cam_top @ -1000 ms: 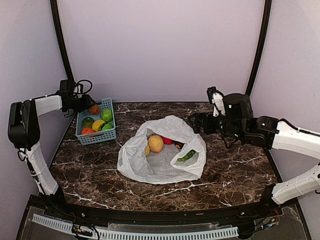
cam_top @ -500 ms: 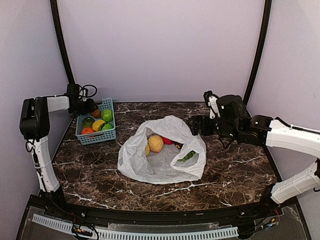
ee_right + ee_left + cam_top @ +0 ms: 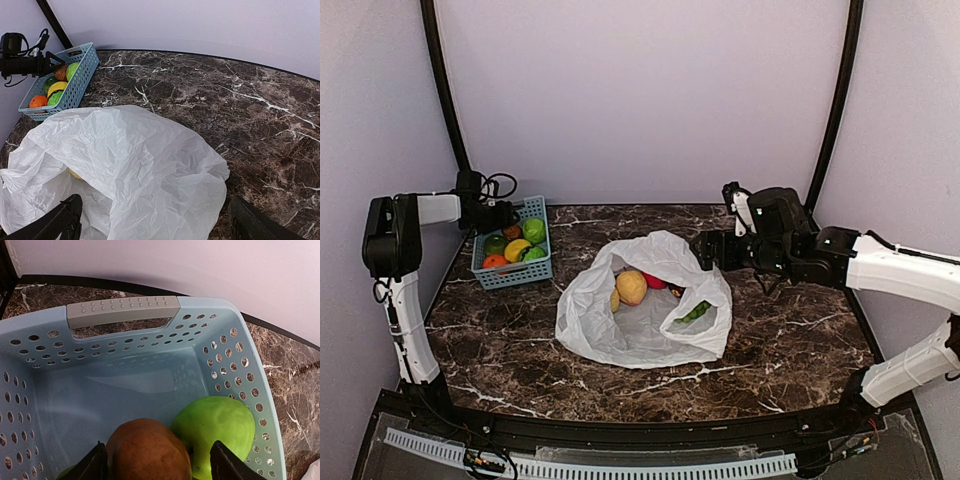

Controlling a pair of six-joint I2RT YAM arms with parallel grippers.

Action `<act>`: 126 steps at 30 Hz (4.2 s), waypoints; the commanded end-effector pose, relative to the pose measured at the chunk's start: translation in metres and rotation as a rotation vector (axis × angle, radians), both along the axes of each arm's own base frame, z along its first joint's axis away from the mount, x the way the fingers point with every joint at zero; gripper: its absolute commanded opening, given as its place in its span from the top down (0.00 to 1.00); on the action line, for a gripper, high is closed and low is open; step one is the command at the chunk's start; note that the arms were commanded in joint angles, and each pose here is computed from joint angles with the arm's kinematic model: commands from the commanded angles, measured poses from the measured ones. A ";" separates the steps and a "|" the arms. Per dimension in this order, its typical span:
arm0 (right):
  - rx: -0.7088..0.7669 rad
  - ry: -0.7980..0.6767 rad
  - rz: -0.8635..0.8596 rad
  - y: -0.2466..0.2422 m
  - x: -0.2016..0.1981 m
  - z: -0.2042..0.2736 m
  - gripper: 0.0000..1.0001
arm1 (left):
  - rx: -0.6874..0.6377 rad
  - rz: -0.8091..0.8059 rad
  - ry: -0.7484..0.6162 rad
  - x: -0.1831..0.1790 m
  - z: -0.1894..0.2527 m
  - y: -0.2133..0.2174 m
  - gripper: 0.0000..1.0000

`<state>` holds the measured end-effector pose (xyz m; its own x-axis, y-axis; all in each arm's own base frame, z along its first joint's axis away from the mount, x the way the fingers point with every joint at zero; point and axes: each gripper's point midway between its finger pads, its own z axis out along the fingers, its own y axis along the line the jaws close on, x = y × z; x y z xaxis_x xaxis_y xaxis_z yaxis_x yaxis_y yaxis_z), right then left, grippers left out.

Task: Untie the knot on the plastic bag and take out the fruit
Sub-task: Place the fake fruit in the bin, then reach into the takeout bag at the center of the board.

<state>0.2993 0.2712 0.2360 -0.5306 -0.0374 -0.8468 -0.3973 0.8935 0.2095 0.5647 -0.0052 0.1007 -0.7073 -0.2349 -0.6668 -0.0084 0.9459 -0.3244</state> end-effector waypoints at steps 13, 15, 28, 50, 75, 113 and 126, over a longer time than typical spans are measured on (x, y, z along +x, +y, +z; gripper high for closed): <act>0.037 -0.023 -0.008 -0.001 0.004 0.015 0.01 | 0.070 0.015 -0.027 -0.007 0.035 0.009 0.18; 0.037 -0.021 -0.007 -0.001 0.004 0.015 0.01 | 0.085 0.021 -0.034 -0.009 0.041 0.011 0.17; 0.064 -0.049 0.008 -0.005 -0.003 0.031 0.01 | 0.016 0.036 -0.159 -0.072 0.132 -0.002 0.16; 0.150 0.001 0.273 0.025 -0.044 0.053 0.05 | -0.351 -0.412 0.016 -0.298 0.122 -0.205 0.16; 0.140 0.031 0.415 0.074 -0.082 0.055 0.04 | -0.472 -0.542 0.185 -0.336 0.061 -0.263 0.13; -0.444 0.405 0.194 0.096 -0.045 -0.136 0.56 | -0.483 -0.551 0.160 -0.343 0.055 -0.270 0.99; -0.482 0.487 -0.022 0.037 -0.017 -0.171 0.38 | -0.467 -0.553 0.199 -0.345 0.039 -0.270 0.99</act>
